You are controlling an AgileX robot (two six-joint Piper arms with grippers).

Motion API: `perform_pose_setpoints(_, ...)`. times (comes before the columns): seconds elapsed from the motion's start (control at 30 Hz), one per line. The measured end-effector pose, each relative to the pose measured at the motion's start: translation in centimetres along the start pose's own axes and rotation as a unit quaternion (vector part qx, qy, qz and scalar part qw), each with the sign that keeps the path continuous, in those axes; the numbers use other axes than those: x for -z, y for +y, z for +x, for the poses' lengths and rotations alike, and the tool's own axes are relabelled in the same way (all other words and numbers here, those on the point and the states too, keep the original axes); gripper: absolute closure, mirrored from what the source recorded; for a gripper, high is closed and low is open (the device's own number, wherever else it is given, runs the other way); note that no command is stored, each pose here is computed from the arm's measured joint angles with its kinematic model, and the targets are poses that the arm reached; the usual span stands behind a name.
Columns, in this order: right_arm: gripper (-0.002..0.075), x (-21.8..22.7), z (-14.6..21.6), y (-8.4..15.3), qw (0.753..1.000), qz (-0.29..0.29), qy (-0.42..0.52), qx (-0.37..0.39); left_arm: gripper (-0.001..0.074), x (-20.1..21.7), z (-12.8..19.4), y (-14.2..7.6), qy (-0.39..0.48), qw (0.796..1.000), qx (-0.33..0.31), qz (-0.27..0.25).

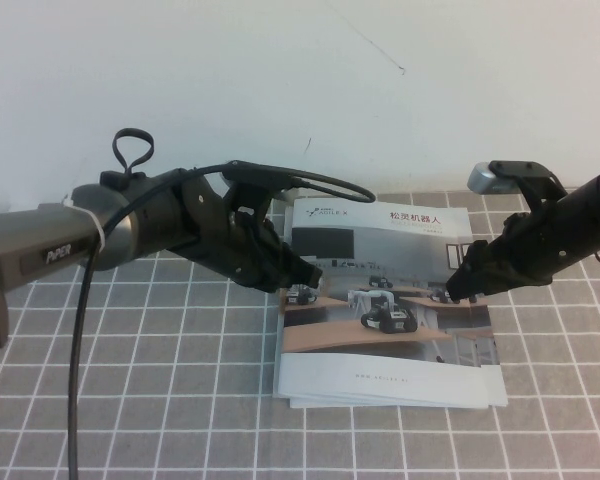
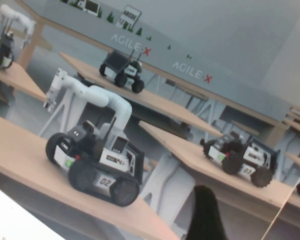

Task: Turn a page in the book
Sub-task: Open the closed book

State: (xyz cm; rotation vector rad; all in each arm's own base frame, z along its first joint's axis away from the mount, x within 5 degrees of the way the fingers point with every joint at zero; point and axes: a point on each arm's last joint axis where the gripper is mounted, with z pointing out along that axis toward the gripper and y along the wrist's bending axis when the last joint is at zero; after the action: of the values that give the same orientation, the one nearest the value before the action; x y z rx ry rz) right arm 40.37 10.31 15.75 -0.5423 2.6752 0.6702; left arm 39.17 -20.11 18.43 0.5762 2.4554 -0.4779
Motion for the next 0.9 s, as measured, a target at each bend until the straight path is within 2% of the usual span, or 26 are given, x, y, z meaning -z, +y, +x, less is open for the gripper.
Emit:
perform_pose_setpoints(0.53, 0.0285, -0.1, 0.1, 0.1, 1.0, -0.009, 0.002, -0.016, 0.0738, 0.1, 0.3, 0.0, 0.018, 0.999, 0.022, 0.015)
perform_pose_setpoints(0.9, 0.0285, -1.8, 0.8, -0.3, 0.998, -0.032, 0.026, -0.041, 0.0739, -1.8, 1.4, 0.5, 0.038, 0.998, 0.037, 0.014)
